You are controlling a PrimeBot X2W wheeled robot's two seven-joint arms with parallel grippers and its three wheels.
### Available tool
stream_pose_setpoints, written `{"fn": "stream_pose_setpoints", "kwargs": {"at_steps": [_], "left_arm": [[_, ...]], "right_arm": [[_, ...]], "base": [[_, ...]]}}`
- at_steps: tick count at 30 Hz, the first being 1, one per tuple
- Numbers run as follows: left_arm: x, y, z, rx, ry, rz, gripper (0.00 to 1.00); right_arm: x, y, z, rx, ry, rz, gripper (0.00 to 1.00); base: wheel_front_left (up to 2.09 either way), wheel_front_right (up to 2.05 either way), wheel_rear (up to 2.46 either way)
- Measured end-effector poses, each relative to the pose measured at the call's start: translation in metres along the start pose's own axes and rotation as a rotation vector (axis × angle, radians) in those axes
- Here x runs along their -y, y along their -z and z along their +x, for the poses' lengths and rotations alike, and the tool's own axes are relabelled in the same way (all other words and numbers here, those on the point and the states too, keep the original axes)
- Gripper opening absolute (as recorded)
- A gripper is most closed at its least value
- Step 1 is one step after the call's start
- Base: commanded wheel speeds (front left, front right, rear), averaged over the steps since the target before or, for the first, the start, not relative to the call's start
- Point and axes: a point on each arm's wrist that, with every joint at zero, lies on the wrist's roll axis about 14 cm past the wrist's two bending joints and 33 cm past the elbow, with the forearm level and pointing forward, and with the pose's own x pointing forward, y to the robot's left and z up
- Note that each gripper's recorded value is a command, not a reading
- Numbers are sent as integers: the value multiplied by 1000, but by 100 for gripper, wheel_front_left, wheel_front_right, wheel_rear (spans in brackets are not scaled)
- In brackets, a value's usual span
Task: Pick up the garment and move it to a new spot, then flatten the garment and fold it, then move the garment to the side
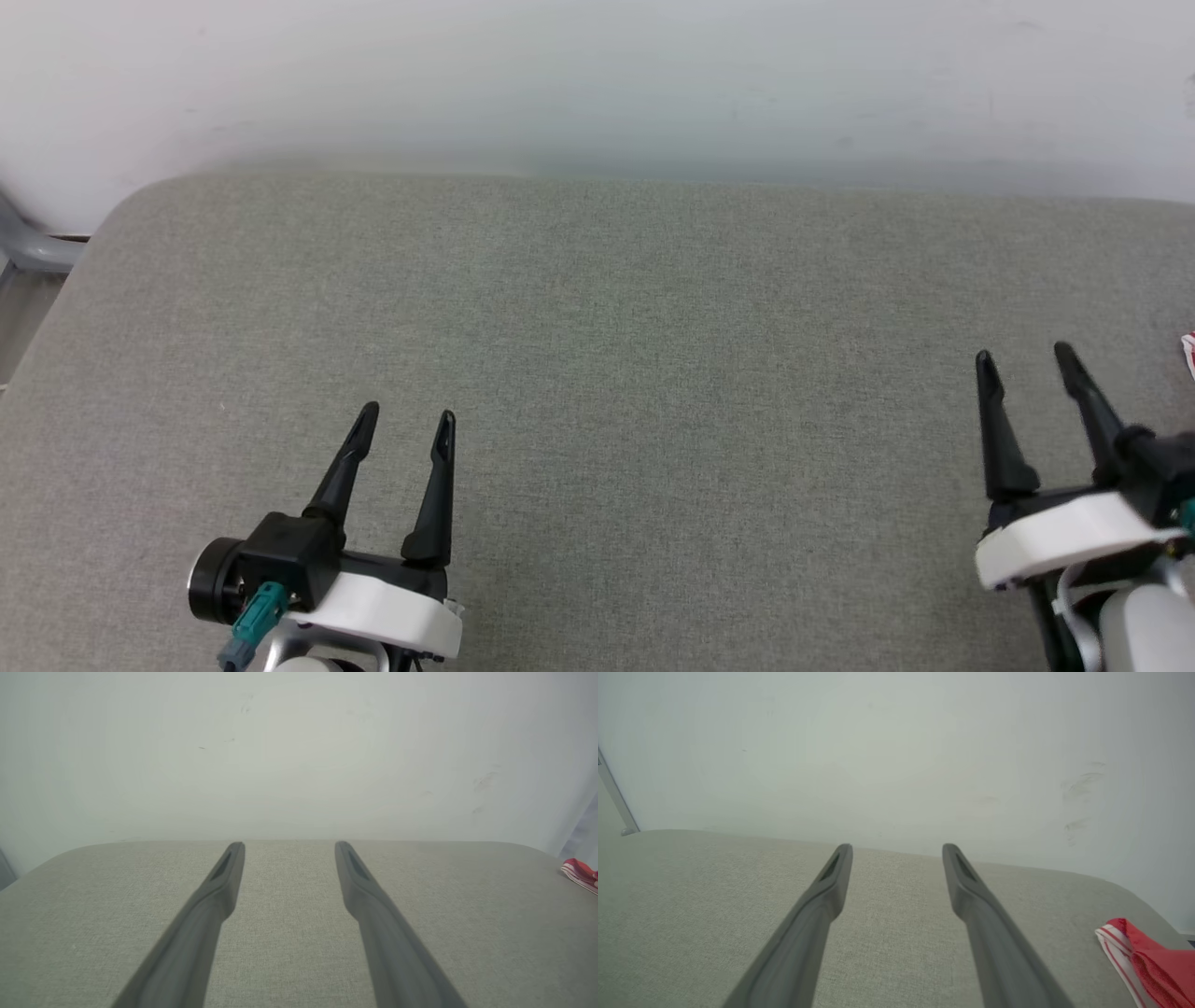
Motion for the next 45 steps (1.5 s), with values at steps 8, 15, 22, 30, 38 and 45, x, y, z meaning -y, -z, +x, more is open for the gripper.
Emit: {"fn": "stream_pose_setpoints", "kwargs": {"at_steps": [8,15,22,30,38,45], "left_arm": [[5,10,-8,-33,5,-23,100],[7,11,-9,-36,9,-15,100],[6,12,-11,-44,10,12,100],[4,7,-9,-24,3,5,100],[2,4,-8,-15,-5,-4,100],[-1,12,-11,-39,-16,-13,0]], "right_arm": [[-16,9,-26,30,37,116,100],[-15,3,-31,49,51,131,100],[-17,-3,-29,72,46,157,100],[-20,-5,-27,82,39,174,100],[-20,-5,-27,82,40,181,100],[-21,3,-30,58,40,184,0]], "base": [[0,0,0],[0,0,0],[0,0,0],[0,0,0],[0,0,0],[0,0,0]]}}
